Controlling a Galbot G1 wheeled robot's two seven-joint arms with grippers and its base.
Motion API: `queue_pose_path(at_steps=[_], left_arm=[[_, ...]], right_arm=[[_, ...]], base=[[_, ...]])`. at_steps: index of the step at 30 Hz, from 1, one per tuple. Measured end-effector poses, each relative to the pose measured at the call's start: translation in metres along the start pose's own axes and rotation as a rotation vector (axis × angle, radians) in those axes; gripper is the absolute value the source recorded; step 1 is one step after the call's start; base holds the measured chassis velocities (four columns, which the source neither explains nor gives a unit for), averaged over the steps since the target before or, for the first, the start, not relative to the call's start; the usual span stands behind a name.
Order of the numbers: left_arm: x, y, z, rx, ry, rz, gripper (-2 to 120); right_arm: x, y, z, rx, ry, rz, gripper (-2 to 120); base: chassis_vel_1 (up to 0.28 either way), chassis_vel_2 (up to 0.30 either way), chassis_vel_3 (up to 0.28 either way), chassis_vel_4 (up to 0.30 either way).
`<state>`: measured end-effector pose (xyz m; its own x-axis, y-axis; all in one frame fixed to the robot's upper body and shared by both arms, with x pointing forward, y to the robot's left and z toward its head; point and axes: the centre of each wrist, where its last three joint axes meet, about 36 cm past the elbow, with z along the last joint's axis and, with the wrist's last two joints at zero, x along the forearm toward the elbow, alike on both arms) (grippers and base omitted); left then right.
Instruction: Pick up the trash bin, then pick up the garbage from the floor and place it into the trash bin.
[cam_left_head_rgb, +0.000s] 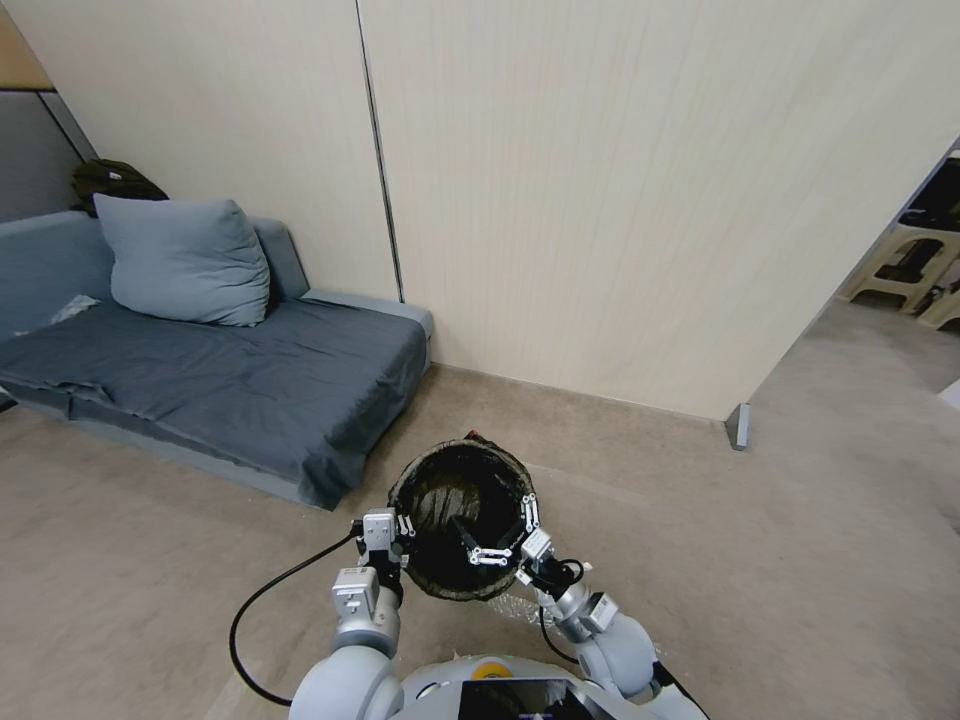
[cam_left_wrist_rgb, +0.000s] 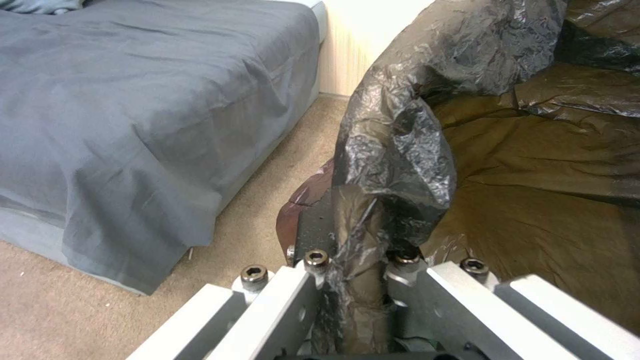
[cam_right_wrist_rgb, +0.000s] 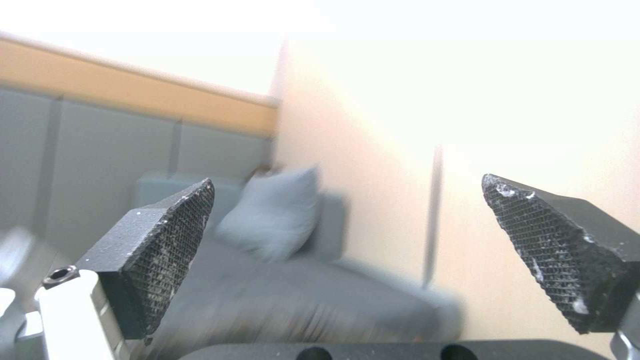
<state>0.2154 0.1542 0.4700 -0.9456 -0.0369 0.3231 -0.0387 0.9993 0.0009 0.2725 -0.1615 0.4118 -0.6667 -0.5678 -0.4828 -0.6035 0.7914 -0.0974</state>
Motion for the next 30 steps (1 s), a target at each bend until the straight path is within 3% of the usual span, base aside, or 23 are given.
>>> queue_pose_path(at_steps=[4,5,10,12,13,16,21,30], left_arm=[[0.000,0.000,0.001,-0.003,0.003,-0.001,0],[-0.001,0.000,0.002,-0.005,0.005,-0.004,0],[-0.001,0.003,0.002,-0.009,0.002,-0.014,0],[-0.002,0.006,0.003,-0.010,-0.001,-0.024,0],[-0.002,0.006,0.003,-0.010,-0.001,-0.024,0],[-0.002,0.007,0.003,-0.008,0.000,-0.030,0],[-0.002,0.006,0.003,-0.005,-0.001,-0.027,0],[-0.002,0.005,0.003,0.001,-0.006,-0.020,0]], right_arm=[[-0.007,-0.005,-0.017,0.027,-0.042,0.045,100],[-0.009,-0.014,-0.031,0.065,-0.067,0.105,100],[0.003,-0.027,-0.041,0.124,-0.049,0.267,100],[0.023,-0.031,-0.037,0.157,0.030,0.404,100],[0.023,-0.031,-0.037,0.157,0.030,0.404,100],[0.047,-0.032,-0.026,0.200,0.143,0.557,100],[0.067,-0.031,-0.014,0.210,0.205,0.645,100],[0.070,-0.031,-0.007,0.208,0.215,0.679,100]], base=[[0.000,0.000,0.000,0.000],[0.000,0.000,0.000,0.000],[0.000,0.000,0.000,0.000],[0.000,0.000,0.000,0.000],[0.000,0.000,0.000,0.000],[0.000,0.000,0.000,0.000],[0.000,0.000,0.000,0.000],[0.000,0.000,0.000,0.000]])
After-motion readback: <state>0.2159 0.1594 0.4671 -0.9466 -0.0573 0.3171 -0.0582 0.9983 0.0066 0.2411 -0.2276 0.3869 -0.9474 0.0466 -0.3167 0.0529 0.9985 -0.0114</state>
